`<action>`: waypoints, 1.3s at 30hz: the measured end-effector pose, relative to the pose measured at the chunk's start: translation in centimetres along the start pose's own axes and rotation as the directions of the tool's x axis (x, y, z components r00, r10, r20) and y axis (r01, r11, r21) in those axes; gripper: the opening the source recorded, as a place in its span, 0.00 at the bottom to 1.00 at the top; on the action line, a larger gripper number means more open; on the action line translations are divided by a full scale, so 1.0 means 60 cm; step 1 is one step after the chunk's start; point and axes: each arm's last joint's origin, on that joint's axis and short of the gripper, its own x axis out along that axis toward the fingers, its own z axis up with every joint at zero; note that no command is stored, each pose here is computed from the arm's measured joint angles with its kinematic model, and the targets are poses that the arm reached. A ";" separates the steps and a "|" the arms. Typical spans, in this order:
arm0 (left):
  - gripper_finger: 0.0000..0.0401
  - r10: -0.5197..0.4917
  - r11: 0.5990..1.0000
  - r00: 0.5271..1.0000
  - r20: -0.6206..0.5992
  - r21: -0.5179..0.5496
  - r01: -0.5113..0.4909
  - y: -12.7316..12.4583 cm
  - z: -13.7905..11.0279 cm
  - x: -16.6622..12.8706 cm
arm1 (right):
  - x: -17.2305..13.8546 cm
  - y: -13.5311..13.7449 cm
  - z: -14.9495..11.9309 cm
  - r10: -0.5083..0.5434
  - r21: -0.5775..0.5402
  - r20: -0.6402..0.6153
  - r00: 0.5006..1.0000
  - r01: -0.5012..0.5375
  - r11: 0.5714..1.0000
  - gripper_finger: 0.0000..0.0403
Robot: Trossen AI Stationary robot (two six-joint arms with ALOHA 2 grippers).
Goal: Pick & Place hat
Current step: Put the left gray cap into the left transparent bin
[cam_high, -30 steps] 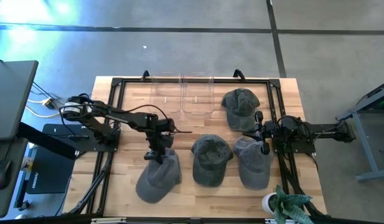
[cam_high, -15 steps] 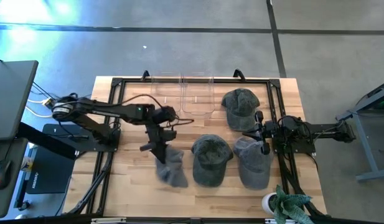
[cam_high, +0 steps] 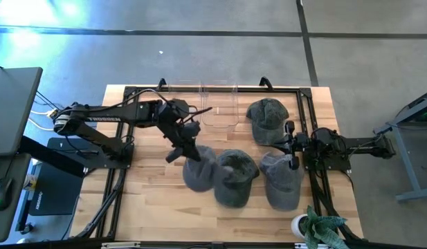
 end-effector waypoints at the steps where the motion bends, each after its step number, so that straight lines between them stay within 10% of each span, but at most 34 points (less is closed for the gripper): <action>1: 0.00 0.012 1.000 1.000 0.007 -0.013 -0.012 -0.001 0.003 -0.002 | 0.000 0.000 0.003 -0.009 -0.001 0.016 1.000 0.009 1.000 0.02; 10: 0.00 0.143 0.990 0.980 0.141 -0.028 -0.140 -0.017 0.013 -0.062 | -0.008 -0.005 0.050 -0.088 0.338 0.307 0.948 -0.023 0.941 0.00; 16: 0.00 0.183 0.983 0.955 0.235 -0.047 -0.176 -0.017 0.020 -0.103 | -0.020 -0.007 0.085 -0.133 0.355 0.512 0.849 -0.068 0.932 0.00; 29: 0.00 0.226 0.974 0.930 0.288 -0.043 -0.224 -0.013 0.028 -0.106 | 0.083 -0.013 0.209 -0.262 0.328 0.377 0.888 0.137 0.935 0.00; 39: 0.00 0.248 0.966 0.922 0.298 0.001 -0.260 -0.012 0.029 -0.107 | 0.207 0.000 0.309 0.021 0.334 0.340 0.940 -0.141 0.932 0.03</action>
